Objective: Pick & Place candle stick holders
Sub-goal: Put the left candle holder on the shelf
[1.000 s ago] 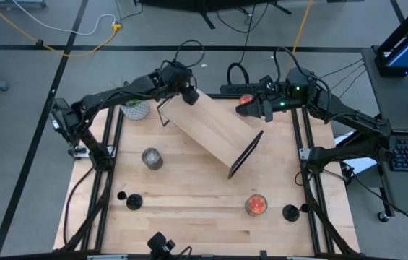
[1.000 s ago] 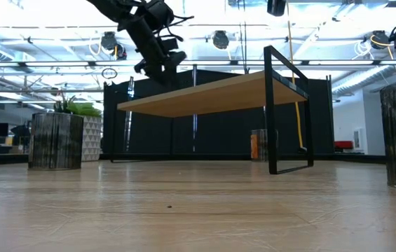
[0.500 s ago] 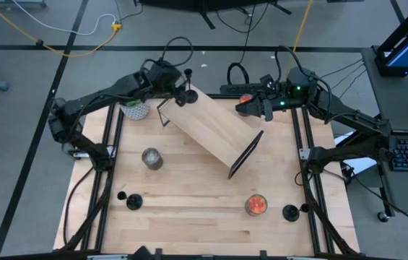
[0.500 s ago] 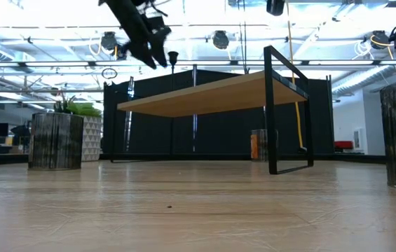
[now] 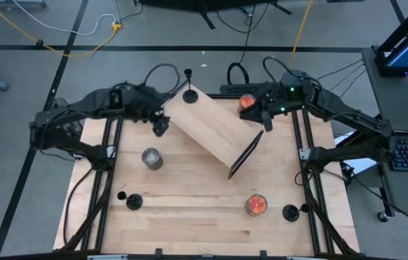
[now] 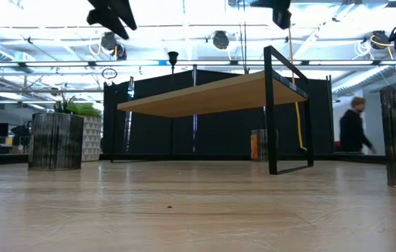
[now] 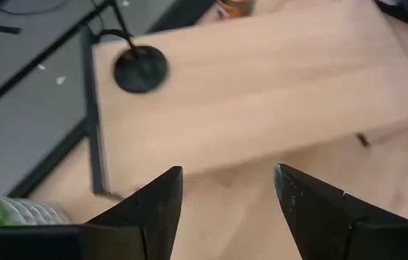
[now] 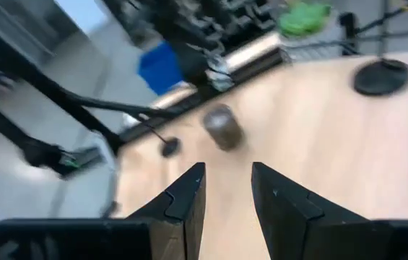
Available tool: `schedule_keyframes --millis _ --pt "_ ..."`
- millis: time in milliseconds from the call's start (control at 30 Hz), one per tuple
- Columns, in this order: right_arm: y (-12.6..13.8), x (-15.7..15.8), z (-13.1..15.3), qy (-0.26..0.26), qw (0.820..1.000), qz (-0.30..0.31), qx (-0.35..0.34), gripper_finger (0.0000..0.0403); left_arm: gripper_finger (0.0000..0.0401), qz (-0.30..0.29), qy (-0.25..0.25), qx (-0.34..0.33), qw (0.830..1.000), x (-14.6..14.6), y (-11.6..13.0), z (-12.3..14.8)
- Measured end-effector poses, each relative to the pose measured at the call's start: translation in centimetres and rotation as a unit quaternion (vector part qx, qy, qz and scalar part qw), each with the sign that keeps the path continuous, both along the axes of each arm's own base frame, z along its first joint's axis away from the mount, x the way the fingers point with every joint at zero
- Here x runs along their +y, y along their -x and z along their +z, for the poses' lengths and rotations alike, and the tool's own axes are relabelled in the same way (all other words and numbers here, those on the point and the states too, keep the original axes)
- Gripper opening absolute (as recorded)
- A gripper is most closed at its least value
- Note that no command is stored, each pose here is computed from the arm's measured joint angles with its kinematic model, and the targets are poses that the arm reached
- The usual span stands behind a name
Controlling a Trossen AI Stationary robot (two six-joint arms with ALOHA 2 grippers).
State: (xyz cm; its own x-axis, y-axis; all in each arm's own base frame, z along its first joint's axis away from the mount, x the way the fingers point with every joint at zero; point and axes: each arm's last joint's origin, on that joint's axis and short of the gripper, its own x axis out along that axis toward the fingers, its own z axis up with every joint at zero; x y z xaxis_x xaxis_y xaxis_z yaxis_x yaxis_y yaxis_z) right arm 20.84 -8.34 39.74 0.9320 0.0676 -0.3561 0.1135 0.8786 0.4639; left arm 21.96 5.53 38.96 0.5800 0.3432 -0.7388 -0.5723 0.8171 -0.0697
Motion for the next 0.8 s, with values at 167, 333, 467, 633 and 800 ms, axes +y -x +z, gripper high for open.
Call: schedule_keyframes --millis 167,333,467,633,800 --pt "0.9 0.1 -0.6 0.066 0.996 -0.033 0.051 0.0105 0.0216 0.005 0.046 0.004 0.999 -2.5 1.5 0.2" --pt "2.2 0.4 -0.5 0.118 0.989 -0.049 0.076 0.0105 0.0211 0.027 0.098 0.020 0.995 -4.6 2.6 0.1" --pt "3.6 0.9 0.1 0.139 0.985 -0.071 0.077 0.0105 0.0211 0.041 0.132 0.040 0.990 -6.2 3.4 -0.2" --pt "5.5 1.5 -0.2 0.164 0.979 -0.111 0.054 0.0105 0.0211 0.058 0.160 0.067 0.983 -7.7 4.5 -0.5" --pt "7.1 2.2 -2.3 0.158 0.977 -0.140 0.005 0.0105 0.0211 0.079 0.185 0.076 0.977 -8.8 5.8 -0.4"
